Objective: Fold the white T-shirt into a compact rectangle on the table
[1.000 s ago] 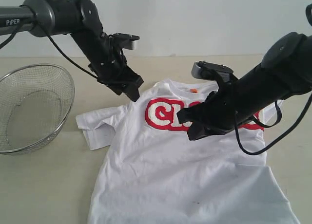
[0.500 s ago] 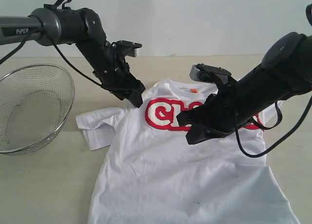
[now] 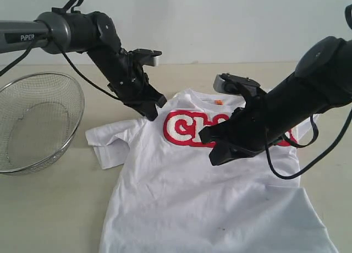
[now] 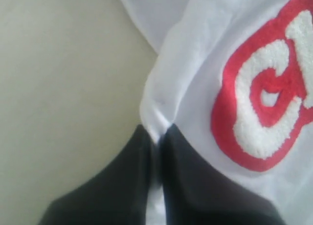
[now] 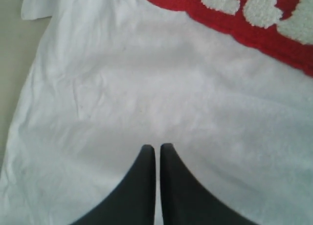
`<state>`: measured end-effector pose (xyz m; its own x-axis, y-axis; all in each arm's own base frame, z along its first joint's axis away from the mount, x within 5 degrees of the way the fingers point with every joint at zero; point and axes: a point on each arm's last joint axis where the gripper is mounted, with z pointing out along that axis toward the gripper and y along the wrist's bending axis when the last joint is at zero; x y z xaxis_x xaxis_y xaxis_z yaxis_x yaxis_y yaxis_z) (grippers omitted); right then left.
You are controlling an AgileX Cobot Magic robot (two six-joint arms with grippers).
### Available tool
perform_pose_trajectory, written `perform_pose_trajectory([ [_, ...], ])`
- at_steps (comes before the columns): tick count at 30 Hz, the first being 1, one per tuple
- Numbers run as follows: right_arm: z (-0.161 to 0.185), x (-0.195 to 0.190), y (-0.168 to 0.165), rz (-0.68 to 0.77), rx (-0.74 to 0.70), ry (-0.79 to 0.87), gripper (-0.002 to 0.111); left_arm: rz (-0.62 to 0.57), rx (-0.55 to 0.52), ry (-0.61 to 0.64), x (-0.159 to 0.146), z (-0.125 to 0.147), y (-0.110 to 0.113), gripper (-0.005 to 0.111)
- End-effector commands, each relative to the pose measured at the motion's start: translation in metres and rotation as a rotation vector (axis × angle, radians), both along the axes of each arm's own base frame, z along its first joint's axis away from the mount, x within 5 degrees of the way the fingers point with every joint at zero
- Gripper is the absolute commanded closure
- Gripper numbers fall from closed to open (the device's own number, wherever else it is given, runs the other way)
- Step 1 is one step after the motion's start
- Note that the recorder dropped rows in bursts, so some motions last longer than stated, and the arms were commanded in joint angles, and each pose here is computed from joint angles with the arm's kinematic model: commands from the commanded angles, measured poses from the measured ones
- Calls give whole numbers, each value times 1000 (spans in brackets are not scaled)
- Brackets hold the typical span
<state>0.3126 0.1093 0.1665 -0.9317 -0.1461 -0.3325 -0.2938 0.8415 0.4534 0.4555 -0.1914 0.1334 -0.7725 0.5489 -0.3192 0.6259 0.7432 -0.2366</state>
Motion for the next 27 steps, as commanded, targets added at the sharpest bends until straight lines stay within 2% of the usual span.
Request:
perform_pose_trajectory([
  [1,-18,0,1,6,-8,59,108,3,-36,-12,-2,20,-2,102],
  [6,-30,1,2,10,2,84,108,-61,-67,-5,-10,48,-27,102],
  [9,-31,3,2,-1,1,80,108,-90,-51,10,-21,47,-47,102],
  [14,-41,5,2,-28,-4,95,108,-129,-43,48,-40,42,-78,102],
  [16,-44,7,1,-40,-10,92,108,-125,-9,49,-49,40,-91,102],
  [18,-44,8,1,-58,-14,88,108,-93,43,50,-53,35,-98,102],
  [20,-45,9,0,-73,-18,82,108,-109,83,54,-59,27,-106,102],
  [27,-45,10,-1,-88,-24,72,108,-172,129,106,-75,6,-123,99],
])
